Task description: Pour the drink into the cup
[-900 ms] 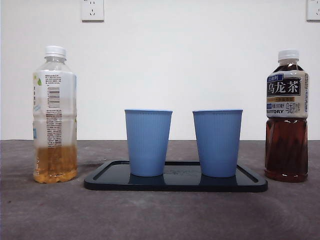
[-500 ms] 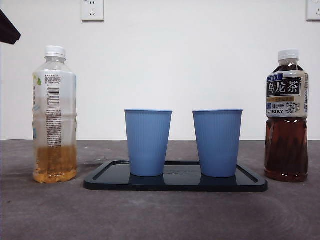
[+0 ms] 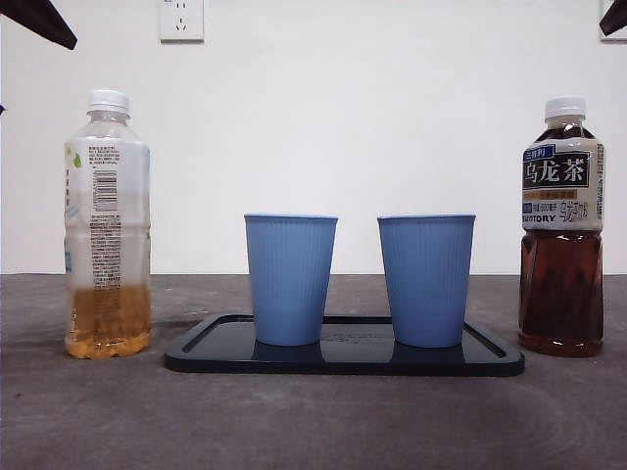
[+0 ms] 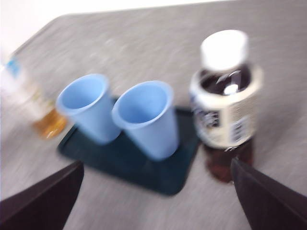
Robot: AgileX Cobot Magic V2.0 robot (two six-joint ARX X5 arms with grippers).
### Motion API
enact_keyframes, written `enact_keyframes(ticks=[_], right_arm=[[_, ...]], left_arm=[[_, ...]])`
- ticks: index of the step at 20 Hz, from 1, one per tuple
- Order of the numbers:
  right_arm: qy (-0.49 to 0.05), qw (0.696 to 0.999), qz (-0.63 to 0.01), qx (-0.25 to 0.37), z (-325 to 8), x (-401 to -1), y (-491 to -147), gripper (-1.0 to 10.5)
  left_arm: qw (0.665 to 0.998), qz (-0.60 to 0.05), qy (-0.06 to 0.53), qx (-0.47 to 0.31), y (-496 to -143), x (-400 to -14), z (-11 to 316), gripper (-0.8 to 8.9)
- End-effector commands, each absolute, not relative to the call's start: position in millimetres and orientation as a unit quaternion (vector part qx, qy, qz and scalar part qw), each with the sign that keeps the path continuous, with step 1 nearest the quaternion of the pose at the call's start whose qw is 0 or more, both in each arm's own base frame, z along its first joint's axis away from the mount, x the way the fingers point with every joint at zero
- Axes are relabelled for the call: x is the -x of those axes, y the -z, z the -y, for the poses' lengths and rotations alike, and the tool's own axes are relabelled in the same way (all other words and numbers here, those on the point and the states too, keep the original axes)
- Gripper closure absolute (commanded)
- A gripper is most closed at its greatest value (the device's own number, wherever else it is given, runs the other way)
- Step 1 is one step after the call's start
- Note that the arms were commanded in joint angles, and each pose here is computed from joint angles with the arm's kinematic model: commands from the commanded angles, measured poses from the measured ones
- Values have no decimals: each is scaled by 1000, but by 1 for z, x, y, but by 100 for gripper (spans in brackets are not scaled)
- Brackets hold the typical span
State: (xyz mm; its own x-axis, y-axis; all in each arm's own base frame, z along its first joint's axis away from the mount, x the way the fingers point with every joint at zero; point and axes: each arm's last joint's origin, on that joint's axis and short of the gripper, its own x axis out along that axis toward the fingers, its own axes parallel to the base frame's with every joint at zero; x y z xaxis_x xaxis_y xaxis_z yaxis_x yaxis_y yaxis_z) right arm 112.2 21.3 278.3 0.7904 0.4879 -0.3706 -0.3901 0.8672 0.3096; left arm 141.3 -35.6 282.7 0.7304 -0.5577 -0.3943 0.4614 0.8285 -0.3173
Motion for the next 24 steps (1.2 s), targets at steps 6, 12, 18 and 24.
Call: enact_keyframes(ticks=[6, 12, 18, 24], right_arm=[[-206, 953, -166, -148, -28, -138, -240, 456], [-167, 967, -155, -112, -35, -168, -205, 456], [-161, 973, -136, -99, -38, -194, -193, 456], [-162, 974, -127, -96, -41, -210, -181, 457]], left_arm=[[923, -236, 287, 99, -287, -142, 38, 319], [924, -227, 292, 97, -288, -143, 40, 319], [924, -216, 301, 94, -291, -143, 42, 319], [924, -215, 302, 94, -291, -143, 42, 319]])
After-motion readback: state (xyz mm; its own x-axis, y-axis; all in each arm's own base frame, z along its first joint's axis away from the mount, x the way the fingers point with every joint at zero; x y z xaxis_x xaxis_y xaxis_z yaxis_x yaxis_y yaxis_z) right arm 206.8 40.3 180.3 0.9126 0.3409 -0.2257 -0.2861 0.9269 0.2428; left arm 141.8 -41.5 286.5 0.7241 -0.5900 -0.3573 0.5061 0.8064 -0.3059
